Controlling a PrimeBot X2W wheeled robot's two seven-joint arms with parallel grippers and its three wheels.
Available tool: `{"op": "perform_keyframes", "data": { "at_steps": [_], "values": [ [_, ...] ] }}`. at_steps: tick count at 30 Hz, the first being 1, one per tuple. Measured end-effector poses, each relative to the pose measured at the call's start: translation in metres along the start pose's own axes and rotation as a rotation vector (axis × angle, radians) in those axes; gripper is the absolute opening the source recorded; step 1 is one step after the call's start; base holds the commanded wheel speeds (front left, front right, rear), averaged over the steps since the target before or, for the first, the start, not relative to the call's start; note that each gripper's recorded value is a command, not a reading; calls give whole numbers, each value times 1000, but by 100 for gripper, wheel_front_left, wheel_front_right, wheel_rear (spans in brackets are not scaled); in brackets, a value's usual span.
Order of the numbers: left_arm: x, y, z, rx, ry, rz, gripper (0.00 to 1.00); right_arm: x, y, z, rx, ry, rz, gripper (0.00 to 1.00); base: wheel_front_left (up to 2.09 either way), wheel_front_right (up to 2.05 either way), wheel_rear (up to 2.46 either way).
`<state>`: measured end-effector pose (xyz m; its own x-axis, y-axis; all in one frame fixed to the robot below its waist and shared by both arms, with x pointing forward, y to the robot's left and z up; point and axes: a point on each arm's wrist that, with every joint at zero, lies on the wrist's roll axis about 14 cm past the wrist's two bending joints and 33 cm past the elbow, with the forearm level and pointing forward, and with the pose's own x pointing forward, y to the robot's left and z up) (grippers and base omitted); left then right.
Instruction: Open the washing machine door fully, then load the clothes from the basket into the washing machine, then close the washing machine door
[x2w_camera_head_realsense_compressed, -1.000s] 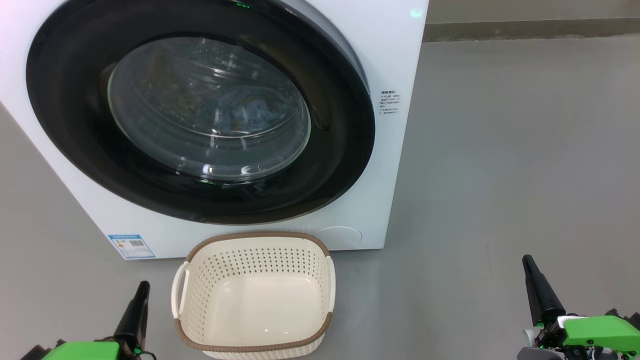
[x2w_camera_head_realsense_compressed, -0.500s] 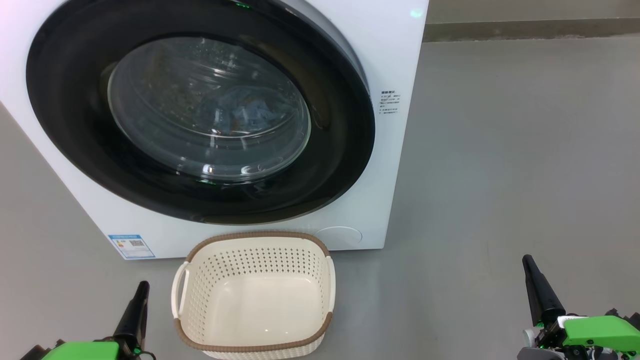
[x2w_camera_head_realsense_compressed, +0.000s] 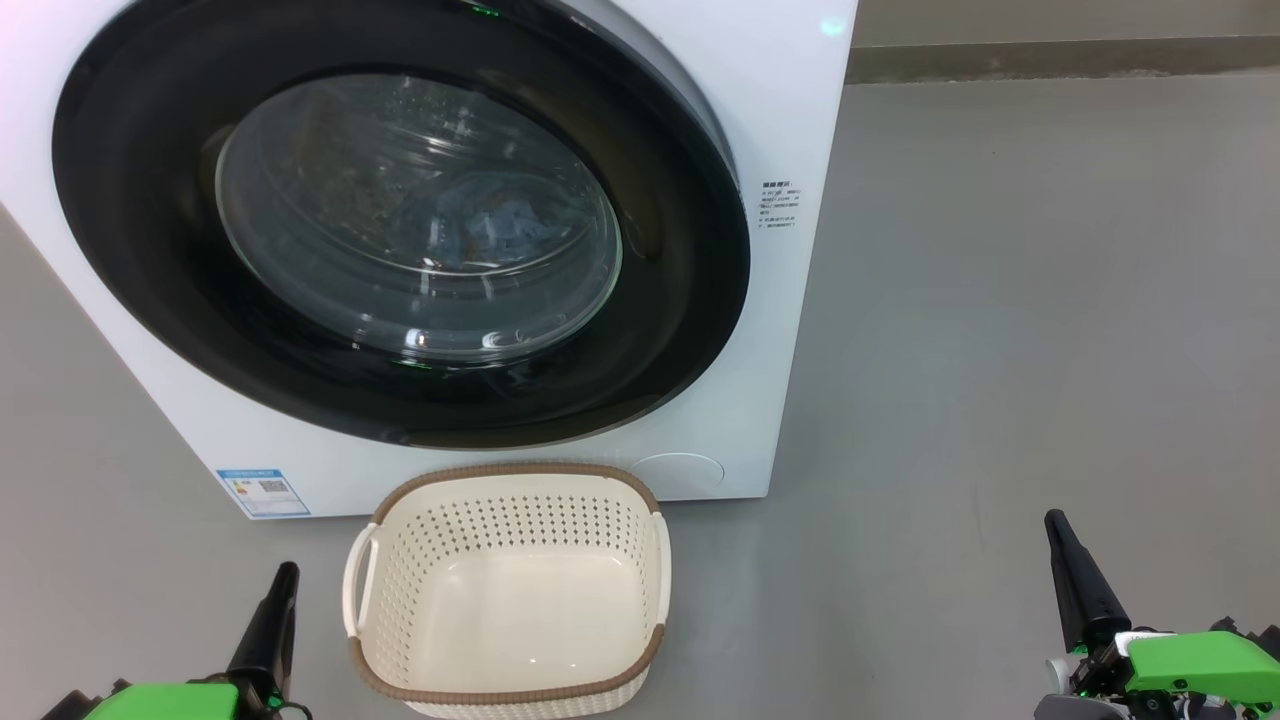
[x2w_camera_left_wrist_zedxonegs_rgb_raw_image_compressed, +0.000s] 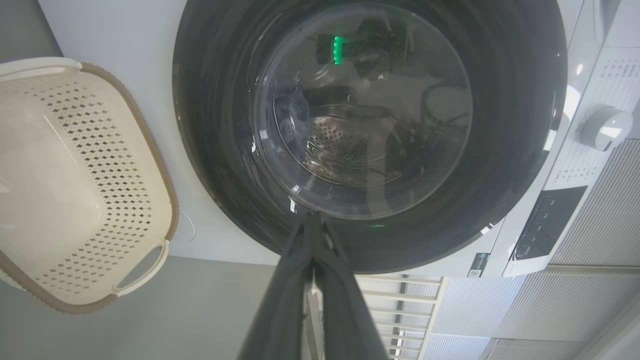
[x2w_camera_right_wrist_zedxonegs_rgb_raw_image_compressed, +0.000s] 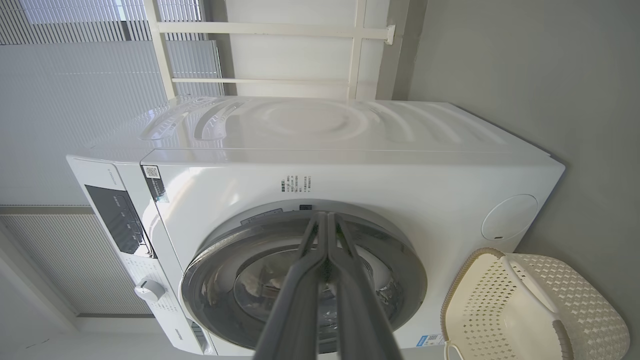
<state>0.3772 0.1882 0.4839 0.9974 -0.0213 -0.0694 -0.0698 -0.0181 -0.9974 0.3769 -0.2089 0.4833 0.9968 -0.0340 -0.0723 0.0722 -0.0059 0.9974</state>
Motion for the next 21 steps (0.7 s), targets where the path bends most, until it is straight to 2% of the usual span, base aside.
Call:
{"op": "perform_keyframes", "data": {
  "at_steps": [21],
  "values": [
    [0, 0, -1, -2, 5, 0, 0, 0, 0, 0, 0, 0, 0, 0, 0, 0, 0]
  ]
}}
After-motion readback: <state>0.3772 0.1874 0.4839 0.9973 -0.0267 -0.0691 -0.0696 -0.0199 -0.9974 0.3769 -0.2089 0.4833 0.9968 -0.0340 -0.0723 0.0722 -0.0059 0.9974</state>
